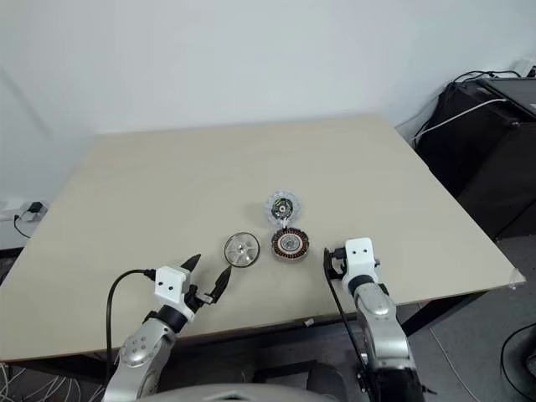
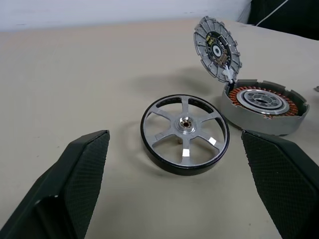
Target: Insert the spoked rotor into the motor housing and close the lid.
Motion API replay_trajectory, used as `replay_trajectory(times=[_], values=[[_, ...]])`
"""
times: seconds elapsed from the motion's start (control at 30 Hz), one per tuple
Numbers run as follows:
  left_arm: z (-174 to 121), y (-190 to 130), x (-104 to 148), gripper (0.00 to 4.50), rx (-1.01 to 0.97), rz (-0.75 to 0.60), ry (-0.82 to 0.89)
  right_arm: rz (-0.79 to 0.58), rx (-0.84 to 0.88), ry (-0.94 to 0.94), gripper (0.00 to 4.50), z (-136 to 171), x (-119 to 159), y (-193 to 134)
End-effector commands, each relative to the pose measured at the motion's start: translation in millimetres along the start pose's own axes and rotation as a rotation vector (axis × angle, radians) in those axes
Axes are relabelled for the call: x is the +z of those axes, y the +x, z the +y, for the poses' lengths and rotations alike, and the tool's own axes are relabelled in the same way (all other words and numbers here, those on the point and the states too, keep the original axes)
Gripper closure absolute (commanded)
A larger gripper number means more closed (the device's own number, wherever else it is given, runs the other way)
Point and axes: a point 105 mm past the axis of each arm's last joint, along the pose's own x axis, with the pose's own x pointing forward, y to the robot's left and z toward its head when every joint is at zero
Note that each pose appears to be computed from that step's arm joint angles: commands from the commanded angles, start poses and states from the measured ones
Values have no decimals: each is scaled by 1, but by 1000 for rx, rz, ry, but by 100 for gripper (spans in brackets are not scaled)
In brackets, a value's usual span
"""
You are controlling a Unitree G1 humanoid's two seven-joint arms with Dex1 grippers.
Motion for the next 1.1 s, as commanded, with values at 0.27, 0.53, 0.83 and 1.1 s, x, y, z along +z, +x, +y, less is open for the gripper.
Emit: replay_trajectory(times=[0.27, 0.53, 0.83, 1.1], values=[[3, 1, 8, 2, 11, -28, 21, 19, -84, 38, 1, -19, 12, 28], [2, 1, 8, 2, 7, -27, 23, 47, -86, 68, 1, -16, 10, 42], [2, 0, 8, 2, 11, -27, 23, 122, -86, 152, 1, -15, -8, 46], [2, 0, 8, 0, 8, -27, 23, 139, -86, 191, 64, -14, -14, 42]])
